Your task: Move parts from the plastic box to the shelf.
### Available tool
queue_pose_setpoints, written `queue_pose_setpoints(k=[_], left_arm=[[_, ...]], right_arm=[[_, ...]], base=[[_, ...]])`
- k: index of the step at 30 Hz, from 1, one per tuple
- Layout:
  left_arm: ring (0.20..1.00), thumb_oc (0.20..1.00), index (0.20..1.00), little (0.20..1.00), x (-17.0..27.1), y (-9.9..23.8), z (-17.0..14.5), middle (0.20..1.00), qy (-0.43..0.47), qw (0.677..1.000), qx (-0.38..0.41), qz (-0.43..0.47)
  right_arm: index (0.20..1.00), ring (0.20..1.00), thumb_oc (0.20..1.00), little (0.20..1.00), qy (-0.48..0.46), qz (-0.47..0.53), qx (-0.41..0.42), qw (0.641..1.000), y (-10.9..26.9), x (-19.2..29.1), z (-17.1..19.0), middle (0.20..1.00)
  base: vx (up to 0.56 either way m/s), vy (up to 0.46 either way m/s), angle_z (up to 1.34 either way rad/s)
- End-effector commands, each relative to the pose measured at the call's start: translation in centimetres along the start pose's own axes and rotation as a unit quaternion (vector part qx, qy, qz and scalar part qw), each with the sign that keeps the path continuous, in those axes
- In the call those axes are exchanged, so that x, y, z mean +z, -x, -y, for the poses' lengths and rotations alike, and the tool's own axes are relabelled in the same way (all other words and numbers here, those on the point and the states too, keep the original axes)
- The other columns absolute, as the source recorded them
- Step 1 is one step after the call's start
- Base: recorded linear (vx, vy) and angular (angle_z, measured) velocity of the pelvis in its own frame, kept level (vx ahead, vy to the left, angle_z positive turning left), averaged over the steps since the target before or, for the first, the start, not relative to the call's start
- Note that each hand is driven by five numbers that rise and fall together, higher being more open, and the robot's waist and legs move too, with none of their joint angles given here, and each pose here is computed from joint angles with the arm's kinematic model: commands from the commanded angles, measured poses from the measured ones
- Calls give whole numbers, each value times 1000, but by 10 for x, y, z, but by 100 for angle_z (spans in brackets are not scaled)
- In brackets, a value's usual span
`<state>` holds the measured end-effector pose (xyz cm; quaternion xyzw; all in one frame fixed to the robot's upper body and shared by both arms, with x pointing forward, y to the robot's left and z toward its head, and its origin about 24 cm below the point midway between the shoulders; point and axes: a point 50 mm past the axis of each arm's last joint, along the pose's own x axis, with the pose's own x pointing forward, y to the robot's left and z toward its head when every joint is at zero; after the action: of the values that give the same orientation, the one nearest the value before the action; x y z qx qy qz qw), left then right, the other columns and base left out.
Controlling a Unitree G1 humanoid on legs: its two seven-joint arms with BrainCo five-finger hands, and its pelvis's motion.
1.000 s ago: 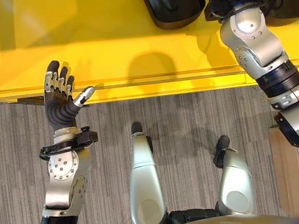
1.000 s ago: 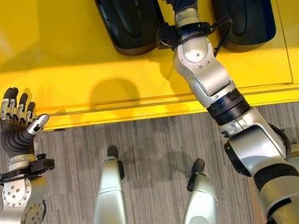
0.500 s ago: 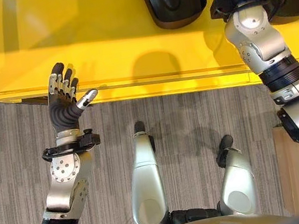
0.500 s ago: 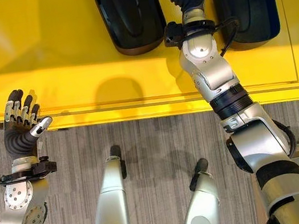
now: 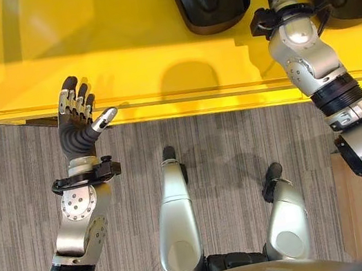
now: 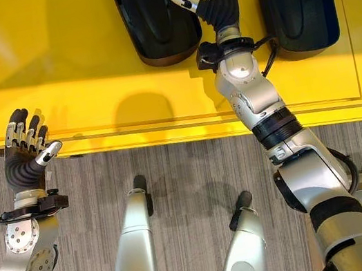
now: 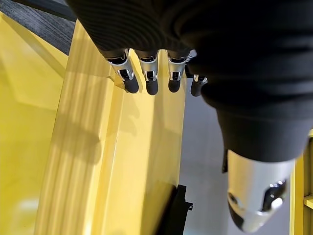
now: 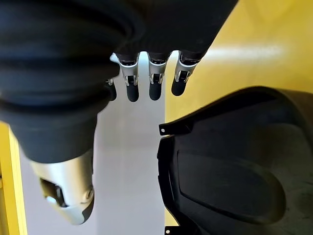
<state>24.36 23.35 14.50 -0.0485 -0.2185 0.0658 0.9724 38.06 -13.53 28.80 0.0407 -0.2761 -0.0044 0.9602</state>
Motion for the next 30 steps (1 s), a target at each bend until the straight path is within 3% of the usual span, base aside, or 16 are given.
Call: queue_pose_setpoints(k=[1,30], left_arm=[[1000,1000,1000,1000,11,6,15,1000,25,998,-43,25],[1000,1000,1000,1000,5,10,11,1000,25,999,-23,10]], right_arm=[[1000,1000,1000,1000,-13,14,-14,1000,-1,3,9,1000],[1000,1000,1000,1000,-25,-46,-18,998,21,-34,12,1000]], base=[[0,0,0],[0,0,0]])
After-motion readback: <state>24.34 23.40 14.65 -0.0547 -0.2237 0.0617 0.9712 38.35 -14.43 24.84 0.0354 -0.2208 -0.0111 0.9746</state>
